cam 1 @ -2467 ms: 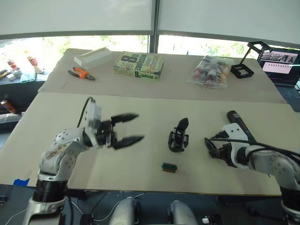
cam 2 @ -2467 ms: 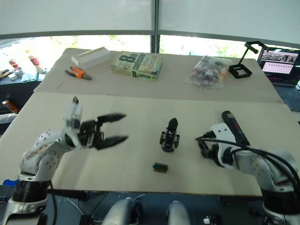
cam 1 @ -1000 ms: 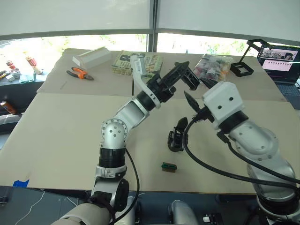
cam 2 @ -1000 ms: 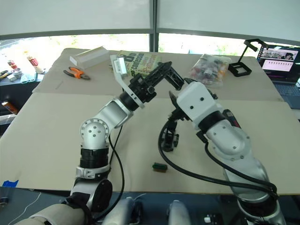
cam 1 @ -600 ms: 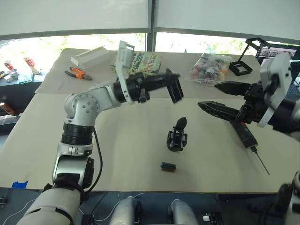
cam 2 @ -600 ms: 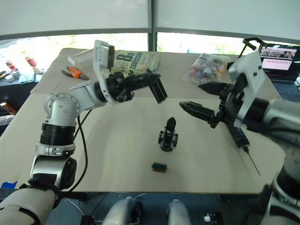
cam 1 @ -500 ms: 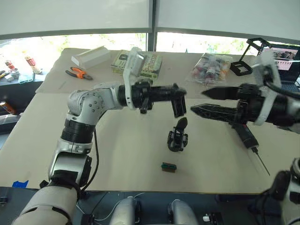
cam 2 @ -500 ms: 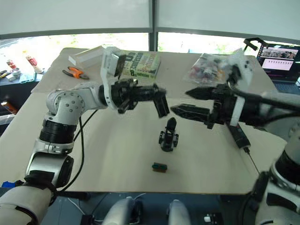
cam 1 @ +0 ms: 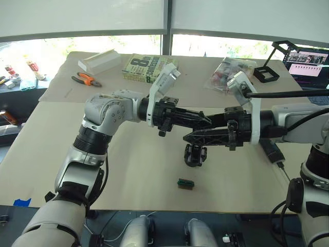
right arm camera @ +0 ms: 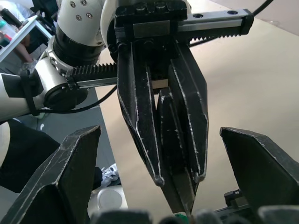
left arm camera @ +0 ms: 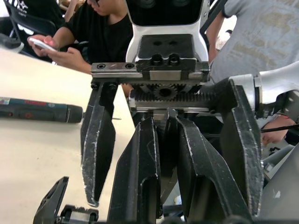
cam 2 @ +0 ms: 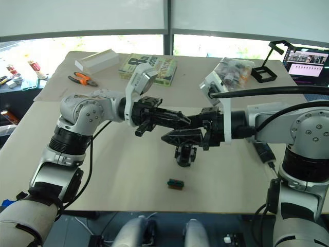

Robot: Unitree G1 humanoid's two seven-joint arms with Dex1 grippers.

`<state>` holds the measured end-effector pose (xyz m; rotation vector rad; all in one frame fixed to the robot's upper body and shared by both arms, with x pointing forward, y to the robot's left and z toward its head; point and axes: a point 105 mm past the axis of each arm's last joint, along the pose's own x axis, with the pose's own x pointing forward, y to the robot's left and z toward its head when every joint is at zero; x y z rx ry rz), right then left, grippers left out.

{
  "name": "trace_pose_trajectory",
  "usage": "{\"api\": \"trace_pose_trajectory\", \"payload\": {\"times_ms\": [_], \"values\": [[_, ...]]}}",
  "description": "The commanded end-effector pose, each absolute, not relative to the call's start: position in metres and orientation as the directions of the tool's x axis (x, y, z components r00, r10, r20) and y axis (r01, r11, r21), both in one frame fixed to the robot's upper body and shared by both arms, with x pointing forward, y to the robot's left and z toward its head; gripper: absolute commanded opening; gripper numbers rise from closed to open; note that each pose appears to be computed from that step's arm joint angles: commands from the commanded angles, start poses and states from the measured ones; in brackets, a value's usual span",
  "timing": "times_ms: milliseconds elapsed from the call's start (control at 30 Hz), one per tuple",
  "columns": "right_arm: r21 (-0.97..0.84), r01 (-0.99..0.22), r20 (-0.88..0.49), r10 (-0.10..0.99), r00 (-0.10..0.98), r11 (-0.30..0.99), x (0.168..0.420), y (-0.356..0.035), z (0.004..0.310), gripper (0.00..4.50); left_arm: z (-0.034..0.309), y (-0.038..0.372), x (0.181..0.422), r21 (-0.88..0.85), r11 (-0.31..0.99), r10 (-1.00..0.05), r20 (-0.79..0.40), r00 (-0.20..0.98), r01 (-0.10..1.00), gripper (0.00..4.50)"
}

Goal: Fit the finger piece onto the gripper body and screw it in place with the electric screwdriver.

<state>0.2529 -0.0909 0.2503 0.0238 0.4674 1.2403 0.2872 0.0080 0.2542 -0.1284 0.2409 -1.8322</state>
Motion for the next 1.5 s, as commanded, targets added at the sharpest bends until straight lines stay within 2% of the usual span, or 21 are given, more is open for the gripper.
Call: {"api": "trace_pose_trajectory", "payload": {"times_ms": [33,267,333,367,667,867,967,1000,1100,1167,1200,1333,1500], "values": [[0.253,-0.912,-0.327,0.916,0.234,0.324,0.246,-0.092,0.254,3.69,0.265,0.007,0.282,-0.193,-0.272,-0.96,-0.01,-0.279,0.943,0.05],[0.279,-0.89,-0.337,0.904,0.262,0.362,0.245,-0.096,0.246,1.22,0.269,0.009,0.283,-0.202,-0.262,-0.964,0.01,-0.266,0.944,0.05],[0.294,-0.883,-0.312,0.91,0.274,0.367,0.247,-0.097,0.248,0.58,0.268,0.009,0.282,-0.204,-0.266,-0.962,0.002,-0.272,0.942,0.05],[0.296,-0.88,-0.307,0.909,0.28,0.371,0.248,-0.097,0.249,0.41,0.268,0.009,0.281,-0.206,-0.273,-0.96,0.0,-0.279,0.94,0.05],[0.265,-0.898,-0.296,0.916,0.271,0.351,0.243,-0.095,0.251,0.41,0.267,0.012,0.268,-0.219,-0.352,-0.932,-0.002,-0.361,0.91,0.05],[0.233,-0.903,-0.253,0.919,0.301,0.36,0.243,-0.098,0.246,0.38,0.269,0.015,0.28,-0.124,-0.267,-0.964,0.023,-0.266,0.956,2.92],[0.176,-0.918,-0.188,0.927,0.323,0.356,0.24,-0.104,0.246,0.38,0.262,0.036,0.295,-0.013,-0.239,-0.971,0.037,-0.238,0.971,4.37],[0.142,-0.924,-0.149,0.93,0.335,0.356,0.239,-0.107,0.247,0.38,0.257,0.045,0.306,0.035,-0.191,-0.981,0.035,-0.192,0.981,4.5],[0.058,-0.934,-0.089,0.934,0.347,0.353,0.233,-0.117,0.241,0.38,0.225,0.07,0.331,0.203,-0.097,-0.992,-0.096,-0.079,0.974,4.5],[0.0,-0.934,-0.073,0.931,0.357,0.358,0.23,-0.123,0.234,0.38,0.193,0.085,0.34,0.26,-0.099,-0.971,-0.234,-0.037,0.961,4.5],[-0.036,-0.927,-0.08,0.924,0.374,0.372,0.23,-0.127,0.228,0.38,0.179,0.091,0.343,0.267,-0.091,-0.963,-0.268,-0.017,0.959,4.5],[-0.139,-0.907,-0.046,0.912,0.407,0.397,0.232,-0.135,0.218,0.38,0.142,0.092,0.345,0.226,-0.067,-0.956,-0.294,0.003,0.972,4.5],[-0.186,-0.899,-0.046,0.911,0.41,0.396,0.229,-0.138,0.211,0.38,0.108,0.06,0.341,0.22,-0.055,-0.954,-0.3,0.013,0.974,4.5]]}}
